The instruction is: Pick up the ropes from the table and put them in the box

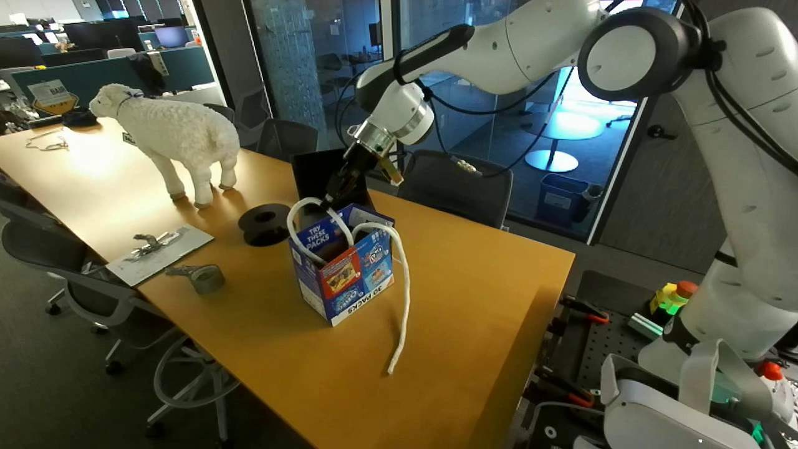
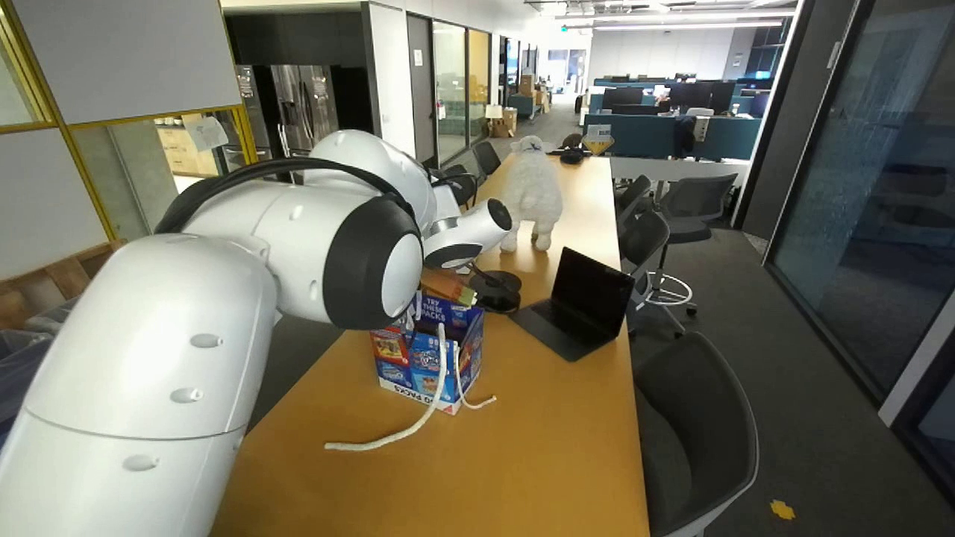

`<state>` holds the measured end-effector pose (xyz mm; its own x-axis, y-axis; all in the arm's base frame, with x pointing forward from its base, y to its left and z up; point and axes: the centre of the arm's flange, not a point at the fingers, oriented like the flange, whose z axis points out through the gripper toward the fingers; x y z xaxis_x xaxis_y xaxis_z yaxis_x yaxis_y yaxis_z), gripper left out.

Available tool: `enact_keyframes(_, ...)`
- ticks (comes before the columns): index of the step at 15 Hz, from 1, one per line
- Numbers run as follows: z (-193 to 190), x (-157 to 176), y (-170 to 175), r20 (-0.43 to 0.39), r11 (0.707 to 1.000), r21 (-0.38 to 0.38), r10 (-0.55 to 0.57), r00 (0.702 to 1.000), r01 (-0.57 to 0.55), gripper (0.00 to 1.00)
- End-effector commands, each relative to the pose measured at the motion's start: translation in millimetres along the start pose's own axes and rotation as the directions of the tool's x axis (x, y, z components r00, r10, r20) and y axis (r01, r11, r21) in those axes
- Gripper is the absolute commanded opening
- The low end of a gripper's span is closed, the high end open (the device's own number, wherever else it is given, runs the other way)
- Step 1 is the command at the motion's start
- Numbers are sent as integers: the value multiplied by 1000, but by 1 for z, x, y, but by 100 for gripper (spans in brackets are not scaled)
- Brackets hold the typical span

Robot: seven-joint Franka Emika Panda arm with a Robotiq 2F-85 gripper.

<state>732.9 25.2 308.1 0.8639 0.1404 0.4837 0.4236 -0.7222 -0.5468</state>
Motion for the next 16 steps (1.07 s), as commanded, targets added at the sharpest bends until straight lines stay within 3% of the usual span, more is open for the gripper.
enact_keyframes(1, 19, 1, 3, 25, 994, -112, 0, 1000, 3, 9)
enact_keyframes(5, 38, -7, 14, 62, 983, -184, 23, 998, -11, 8)
enact_keyframes(6, 39, -8, 16, 74, 979, -203, 33, 997, -18, 36)
enact_keyframes(7, 39, -12, 16, 82, 970, -242, 52, 995, -31, 36)
enact_keyframes(11, 19, -16, 6, 107, 933, -358, 72, 992, -29, 66)
enact_keyframes(16, -30, -25, -38, 132, 878, -478, 66, 989, 5, 99)
